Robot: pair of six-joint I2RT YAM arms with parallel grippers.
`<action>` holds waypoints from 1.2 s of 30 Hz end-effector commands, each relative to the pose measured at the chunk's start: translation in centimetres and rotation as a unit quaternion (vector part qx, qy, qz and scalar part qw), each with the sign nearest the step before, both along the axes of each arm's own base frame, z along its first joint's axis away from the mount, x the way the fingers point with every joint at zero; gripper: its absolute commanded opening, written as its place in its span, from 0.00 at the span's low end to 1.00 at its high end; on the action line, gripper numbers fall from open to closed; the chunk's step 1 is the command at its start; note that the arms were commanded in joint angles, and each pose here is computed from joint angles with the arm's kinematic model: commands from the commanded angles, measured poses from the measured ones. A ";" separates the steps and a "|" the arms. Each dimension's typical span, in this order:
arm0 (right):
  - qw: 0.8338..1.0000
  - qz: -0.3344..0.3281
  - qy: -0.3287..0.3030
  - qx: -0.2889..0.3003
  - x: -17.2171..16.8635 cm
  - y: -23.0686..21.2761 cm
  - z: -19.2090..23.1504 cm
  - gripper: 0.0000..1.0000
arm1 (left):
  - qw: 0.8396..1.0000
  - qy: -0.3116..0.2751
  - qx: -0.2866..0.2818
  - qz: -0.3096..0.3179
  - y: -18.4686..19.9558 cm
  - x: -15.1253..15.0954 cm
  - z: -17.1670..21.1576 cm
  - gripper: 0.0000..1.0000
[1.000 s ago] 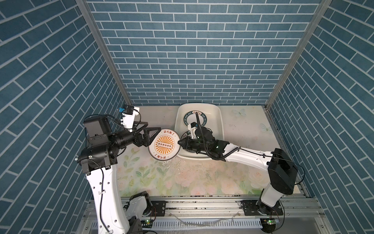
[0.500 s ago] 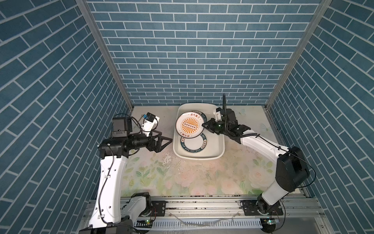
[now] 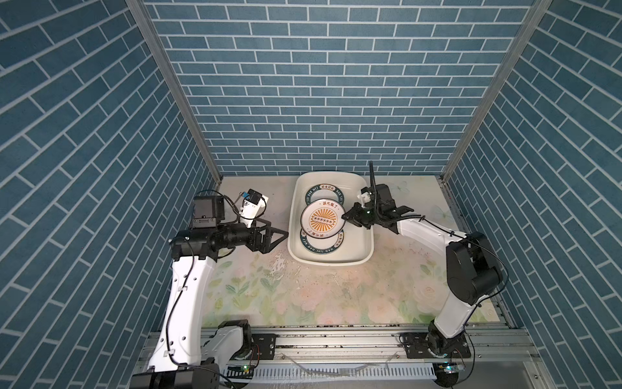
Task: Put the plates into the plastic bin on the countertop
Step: 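Lower the sunburst plate onto the green-rimmed plate stack in the bin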
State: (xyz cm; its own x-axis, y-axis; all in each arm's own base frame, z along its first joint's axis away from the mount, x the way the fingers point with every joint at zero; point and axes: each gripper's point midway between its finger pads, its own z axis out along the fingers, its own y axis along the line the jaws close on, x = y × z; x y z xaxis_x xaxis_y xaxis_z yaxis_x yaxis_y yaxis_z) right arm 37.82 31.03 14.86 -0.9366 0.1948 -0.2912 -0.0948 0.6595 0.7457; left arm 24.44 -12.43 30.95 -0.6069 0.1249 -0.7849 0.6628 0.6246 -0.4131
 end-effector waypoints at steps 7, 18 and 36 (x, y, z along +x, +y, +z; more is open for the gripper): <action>0.999 0.031 0.001 -0.024 -0.9 -0.4 -1.8 0.00 | 1.000 -0.007 0.015 -0.013 -0.8 1.2 0.0 0.97; 0.999 0.033 0.021 -0.028 -1.0 -0.3 -4.0 0.00 | 1.000 -0.012 0.015 -0.016 -1.2 1.6 0.6 0.97; 0.998 0.027 0.043 -0.026 -0.8 0.0 -6.6 0.00 | 1.000 -0.016 0.015 -0.019 -1.4 1.4 0.5 0.97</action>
State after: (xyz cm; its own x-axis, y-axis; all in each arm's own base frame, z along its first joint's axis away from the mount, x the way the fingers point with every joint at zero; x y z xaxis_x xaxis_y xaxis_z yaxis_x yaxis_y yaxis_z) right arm 36.78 30.61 8.12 -0.9682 0.1388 -0.2079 -0.0470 0.7158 0.6967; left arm 26.13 -13.57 30.82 -0.5989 0.1675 -0.7831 0.6829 0.6177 -0.3901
